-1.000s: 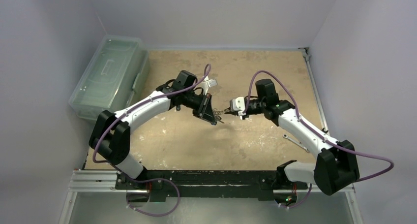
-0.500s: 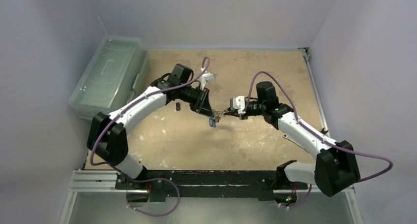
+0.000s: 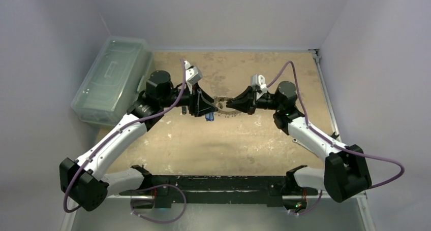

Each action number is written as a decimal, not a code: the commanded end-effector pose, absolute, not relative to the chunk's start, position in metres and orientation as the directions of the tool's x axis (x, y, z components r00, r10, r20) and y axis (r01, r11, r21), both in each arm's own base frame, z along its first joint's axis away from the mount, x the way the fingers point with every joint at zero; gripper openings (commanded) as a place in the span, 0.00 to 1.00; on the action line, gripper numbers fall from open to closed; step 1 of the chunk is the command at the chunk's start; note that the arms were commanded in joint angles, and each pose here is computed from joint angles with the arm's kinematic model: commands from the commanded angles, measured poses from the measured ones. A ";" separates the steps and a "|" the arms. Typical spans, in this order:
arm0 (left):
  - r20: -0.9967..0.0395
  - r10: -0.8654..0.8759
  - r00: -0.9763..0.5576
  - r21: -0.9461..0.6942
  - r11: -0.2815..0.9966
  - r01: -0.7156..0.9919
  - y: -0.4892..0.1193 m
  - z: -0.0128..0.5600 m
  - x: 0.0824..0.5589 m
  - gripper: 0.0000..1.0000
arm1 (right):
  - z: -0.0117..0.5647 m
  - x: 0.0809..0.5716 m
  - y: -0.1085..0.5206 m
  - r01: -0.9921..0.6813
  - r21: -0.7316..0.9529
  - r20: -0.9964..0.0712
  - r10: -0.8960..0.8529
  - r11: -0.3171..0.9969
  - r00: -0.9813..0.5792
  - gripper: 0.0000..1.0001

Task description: Remove the keys from the keyring

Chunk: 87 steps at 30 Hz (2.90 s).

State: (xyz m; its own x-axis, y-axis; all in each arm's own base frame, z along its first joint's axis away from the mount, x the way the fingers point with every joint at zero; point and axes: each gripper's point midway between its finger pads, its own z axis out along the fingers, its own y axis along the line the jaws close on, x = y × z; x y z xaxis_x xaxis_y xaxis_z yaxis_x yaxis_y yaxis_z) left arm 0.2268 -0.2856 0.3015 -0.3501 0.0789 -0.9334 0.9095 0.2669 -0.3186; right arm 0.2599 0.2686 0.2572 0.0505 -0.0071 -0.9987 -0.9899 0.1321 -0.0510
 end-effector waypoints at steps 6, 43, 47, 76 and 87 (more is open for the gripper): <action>-0.956 -0.079 -0.284 -0.295 0.262 0.919 -0.288 0.320 0.231 0.50 | 0.322 0.229 0.263 -0.998 0.032 -0.965 0.263 0.050 -0.018 0.00; -0.956 -0.154 -0.251 -0.281 0.224 0.933 -0.312 0.324 0.228 0.33 | 0.303 0.265 0.259 -0.962 0.025 -0.961 0.271 0.271 0.051 0.00; -0.949 -0.169 -0.266 -0.304 0.262 0.916 -0.316 0.322 0.242 0.35 | 0.305 0.263 0.259 -0.963 0.015 -0.961 0.269 0.268 0.059 0.00; -0.973 -0.176 -0.151 -0.189 0.226 0.955 -0.319 0.345 0.242 0.00 | 0.300 0.261 0.261 -0.963 -0.045 -0.966 0.234 0.265 0.110 0.00; -0.950 -0.158 -0.269 -0.306 0.303 0.903 -0.309 0.323 0.249 0.25 | 0.306 0.266 0.261 -0.958 -0.050 -0.966 0.230 0.281 0.117 0.00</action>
State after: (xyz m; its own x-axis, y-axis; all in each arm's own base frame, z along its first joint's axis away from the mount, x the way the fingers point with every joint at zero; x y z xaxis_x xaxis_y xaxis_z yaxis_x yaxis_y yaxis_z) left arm 0.2451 -0.3181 0.3163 -0.2577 -0.1214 -0.9586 0.9244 0.2579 -0.2811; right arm 0.2634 0.2632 0.2653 -0.0151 0.1871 -0.9822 -0.9656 0.2522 0.0629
